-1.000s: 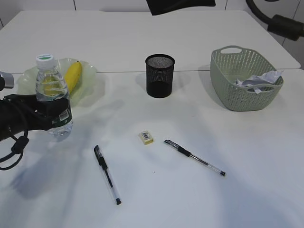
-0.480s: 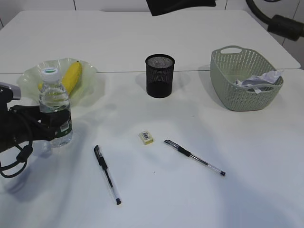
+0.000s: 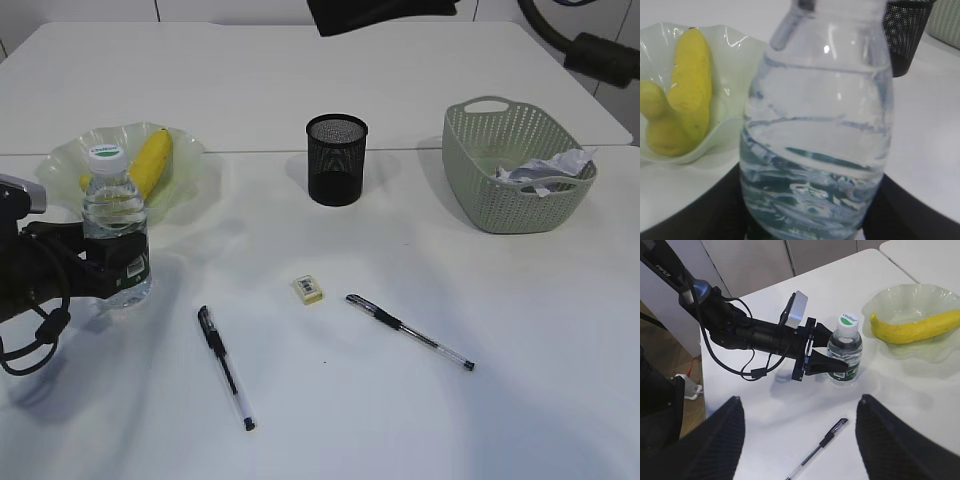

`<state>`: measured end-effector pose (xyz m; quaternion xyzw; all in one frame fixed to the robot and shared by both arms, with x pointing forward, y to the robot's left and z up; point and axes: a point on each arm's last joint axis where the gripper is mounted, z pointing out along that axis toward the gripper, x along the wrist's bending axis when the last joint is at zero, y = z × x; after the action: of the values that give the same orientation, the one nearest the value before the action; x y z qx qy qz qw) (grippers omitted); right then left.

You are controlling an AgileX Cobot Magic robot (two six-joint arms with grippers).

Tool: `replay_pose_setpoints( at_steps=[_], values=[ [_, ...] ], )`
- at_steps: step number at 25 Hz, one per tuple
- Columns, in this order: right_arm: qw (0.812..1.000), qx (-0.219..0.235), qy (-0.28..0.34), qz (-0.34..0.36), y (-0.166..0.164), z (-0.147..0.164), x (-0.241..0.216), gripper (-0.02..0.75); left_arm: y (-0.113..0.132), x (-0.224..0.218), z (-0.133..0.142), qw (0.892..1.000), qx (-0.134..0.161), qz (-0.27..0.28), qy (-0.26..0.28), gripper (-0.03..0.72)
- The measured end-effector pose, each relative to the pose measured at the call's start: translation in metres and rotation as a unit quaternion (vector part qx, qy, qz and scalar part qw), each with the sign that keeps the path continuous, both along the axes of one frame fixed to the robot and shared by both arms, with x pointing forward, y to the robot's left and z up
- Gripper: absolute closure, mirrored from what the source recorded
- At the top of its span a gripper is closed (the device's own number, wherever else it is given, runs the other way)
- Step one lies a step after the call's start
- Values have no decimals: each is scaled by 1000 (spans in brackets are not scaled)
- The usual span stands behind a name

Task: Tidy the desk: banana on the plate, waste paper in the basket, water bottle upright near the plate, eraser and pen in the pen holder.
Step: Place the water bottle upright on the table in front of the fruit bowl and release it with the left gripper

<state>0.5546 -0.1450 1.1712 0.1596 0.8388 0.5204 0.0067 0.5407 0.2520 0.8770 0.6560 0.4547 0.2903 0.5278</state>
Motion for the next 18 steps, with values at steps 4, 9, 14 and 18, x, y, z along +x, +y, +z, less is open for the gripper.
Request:
replay_pose_setpoints(
  at_steps=[4, 9, 14, 18],
  values=[
    [1000, 0, 0, 1, 0, 0, 0, 225, 0, 0, 0, 1000, 1, 1, 0, 235],
    [1000, 0, 2, 1, 0, 0, 0, 225, 0, 0, 0, 1000, 0, 2, 0, 195],
    [1000, 0, 2, 1, 0, 0, 0, 225, 0, 0, 0, 1000, 1, -3, 0, 173],
    [1000, 0, 2, 1, 0, 0, 0, 225, -1, -3, 0, 1000, -4, -6, -5, 139]
  ],
)
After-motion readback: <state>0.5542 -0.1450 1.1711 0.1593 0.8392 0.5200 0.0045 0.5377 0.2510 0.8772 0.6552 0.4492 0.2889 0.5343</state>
